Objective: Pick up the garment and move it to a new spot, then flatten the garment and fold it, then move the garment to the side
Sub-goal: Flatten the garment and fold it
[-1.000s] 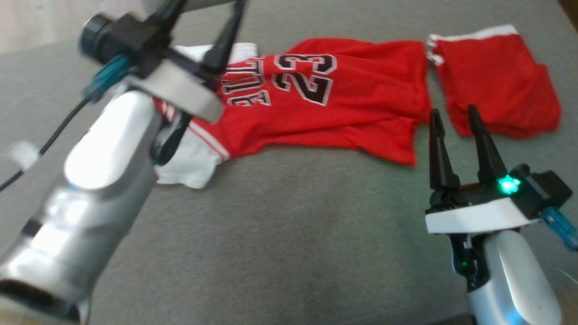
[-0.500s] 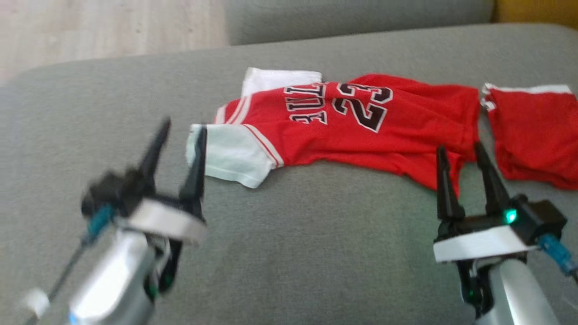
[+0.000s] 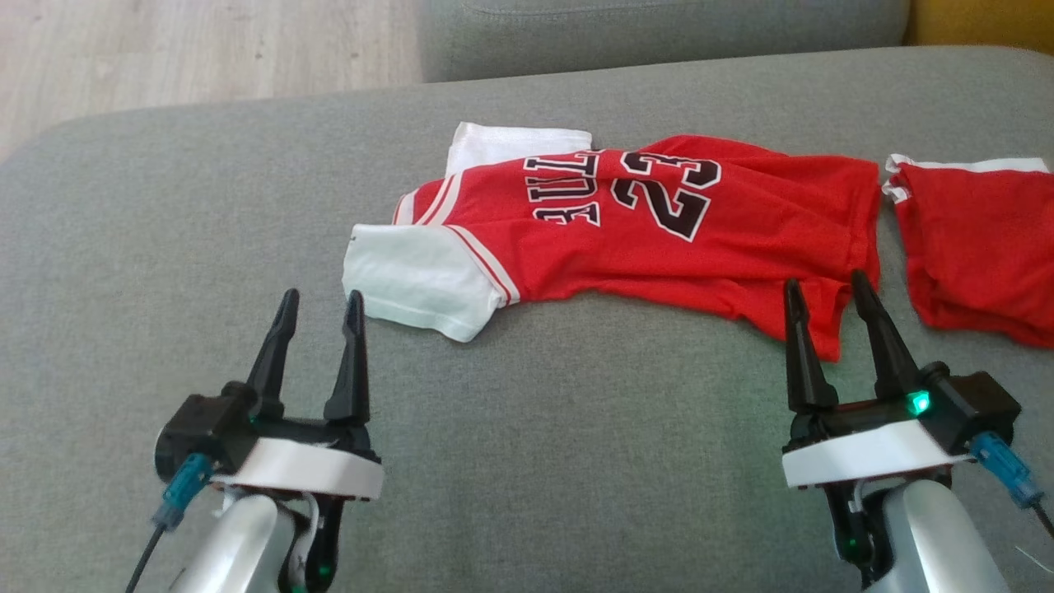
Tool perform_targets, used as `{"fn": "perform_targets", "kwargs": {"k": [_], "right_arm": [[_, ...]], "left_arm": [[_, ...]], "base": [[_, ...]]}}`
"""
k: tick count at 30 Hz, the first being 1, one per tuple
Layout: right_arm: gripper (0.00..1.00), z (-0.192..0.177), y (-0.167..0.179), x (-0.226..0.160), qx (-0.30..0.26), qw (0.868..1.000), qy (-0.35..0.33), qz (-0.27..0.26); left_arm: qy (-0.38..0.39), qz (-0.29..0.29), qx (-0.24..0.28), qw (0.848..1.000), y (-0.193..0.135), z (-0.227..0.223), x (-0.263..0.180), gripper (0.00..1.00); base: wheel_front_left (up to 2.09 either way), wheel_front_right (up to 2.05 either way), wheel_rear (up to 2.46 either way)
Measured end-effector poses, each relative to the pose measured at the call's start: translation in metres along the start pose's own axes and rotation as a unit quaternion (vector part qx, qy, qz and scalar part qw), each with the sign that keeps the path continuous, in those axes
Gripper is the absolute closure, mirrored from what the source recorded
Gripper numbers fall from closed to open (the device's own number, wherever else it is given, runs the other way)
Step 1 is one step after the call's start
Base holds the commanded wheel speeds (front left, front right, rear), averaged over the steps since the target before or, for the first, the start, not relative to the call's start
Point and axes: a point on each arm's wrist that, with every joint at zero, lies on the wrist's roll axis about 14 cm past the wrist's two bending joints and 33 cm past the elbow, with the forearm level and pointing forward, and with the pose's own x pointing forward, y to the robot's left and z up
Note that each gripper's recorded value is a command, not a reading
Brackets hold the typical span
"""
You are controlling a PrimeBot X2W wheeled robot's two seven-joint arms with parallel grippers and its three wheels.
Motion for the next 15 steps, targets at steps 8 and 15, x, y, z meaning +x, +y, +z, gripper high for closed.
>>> {"fn": "perform_targets", "kwargs": {"k": [8,15], "right_arm": [[0.0,-0.007,-0.009,0.001,0.0,1.0,0.01,-0.012],[0.0,-0.017,-0.018,0.011,0.0,1.0,0.02,-0.021]], "left_arm": [[0.09,0.014,0.036,0.995,0.022,-0.043,0.015,0.0],[0.155,0.01,0.063,0.986,0.036,-0.072,0.041,0.0]], "base": [[0.0,0.0,0.0],[0.0,0.0,0.0]]}}
